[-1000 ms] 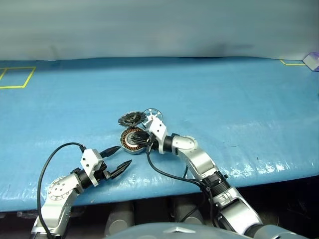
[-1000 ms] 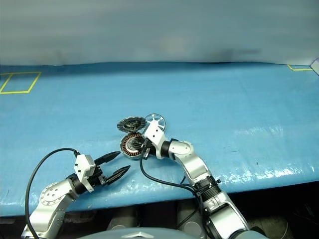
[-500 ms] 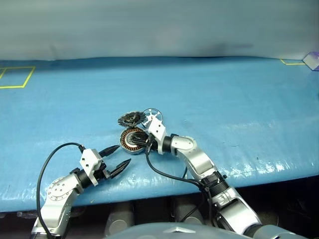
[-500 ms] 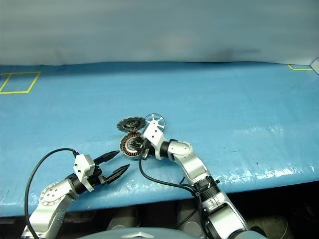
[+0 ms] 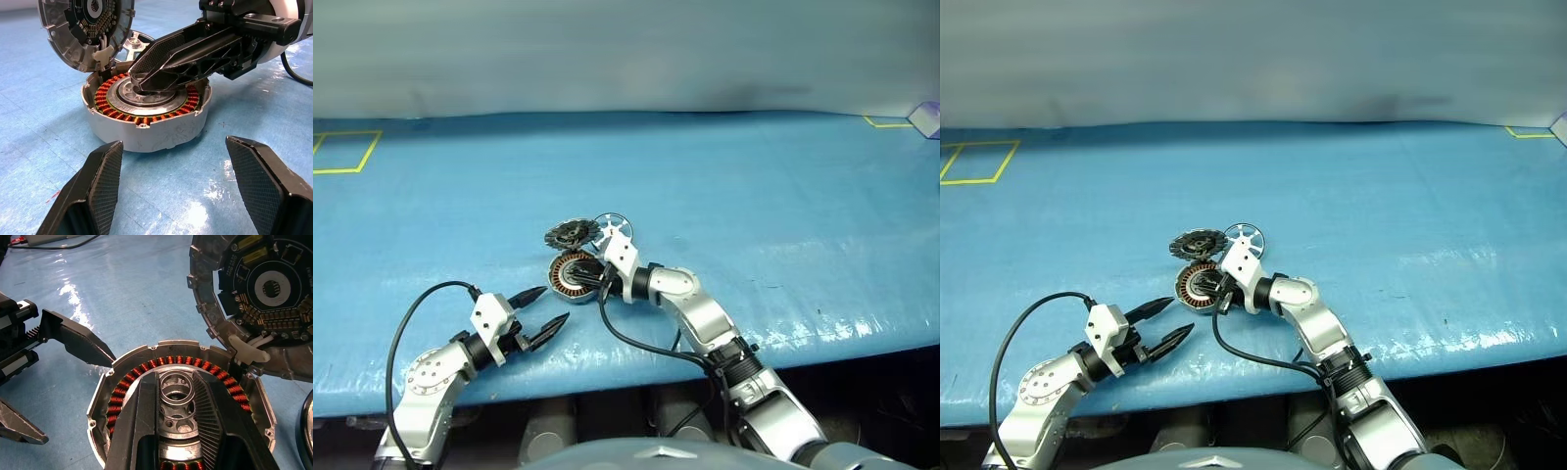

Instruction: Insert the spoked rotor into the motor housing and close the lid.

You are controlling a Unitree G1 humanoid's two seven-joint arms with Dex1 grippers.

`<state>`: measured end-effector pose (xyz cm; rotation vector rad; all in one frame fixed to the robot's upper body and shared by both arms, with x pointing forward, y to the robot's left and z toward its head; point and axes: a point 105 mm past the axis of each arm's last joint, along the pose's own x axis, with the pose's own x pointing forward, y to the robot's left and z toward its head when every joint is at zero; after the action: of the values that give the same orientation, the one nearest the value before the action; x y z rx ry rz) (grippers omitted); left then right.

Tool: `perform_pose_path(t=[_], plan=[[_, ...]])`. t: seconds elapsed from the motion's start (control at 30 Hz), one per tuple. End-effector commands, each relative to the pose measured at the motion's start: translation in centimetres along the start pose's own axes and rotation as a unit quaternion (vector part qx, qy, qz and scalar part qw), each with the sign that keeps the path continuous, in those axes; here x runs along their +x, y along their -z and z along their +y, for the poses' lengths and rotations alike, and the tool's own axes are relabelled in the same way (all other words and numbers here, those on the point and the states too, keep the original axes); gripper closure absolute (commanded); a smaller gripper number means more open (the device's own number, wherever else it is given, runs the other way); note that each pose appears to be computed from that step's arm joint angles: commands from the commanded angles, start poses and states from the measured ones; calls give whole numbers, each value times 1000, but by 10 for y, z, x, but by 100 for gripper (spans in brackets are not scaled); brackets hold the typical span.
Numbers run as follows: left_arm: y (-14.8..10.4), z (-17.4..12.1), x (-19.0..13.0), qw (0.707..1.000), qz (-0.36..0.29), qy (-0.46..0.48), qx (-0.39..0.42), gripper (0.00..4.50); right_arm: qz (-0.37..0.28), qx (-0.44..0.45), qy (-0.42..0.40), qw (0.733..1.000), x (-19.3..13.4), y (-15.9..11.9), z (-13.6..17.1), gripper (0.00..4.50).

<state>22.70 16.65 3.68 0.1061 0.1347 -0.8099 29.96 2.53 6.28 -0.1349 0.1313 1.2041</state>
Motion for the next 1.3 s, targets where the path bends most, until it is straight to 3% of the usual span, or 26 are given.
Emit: perform_pose_path(t=[0.03, 0.47, 0.7, 1.03, 1.3], plan=[[-8, 2, 1, 1000, -16, -3, 15, 83, -19, -13, -9, 1000, 1, -12, 2, 384], [-8, 2, 3, 1000, -15, -4, 17, 83, -16, -15, -6, 1000, 0, -12, 2, 384], [-7, 2, 2, 1000, -14, -6, 18, 83, -24, -24, 7, 999, 1, -15, -2, 152], [-6, 1, 3, 1000, -10, -6, 20, 83, -43, -20, -4, 999, 2, -21, 2, 152], [-4, 0, 4, 1000, -4, -5, 17, 83, -51, -17, -7, 999, 2, -23, 3, 404]])
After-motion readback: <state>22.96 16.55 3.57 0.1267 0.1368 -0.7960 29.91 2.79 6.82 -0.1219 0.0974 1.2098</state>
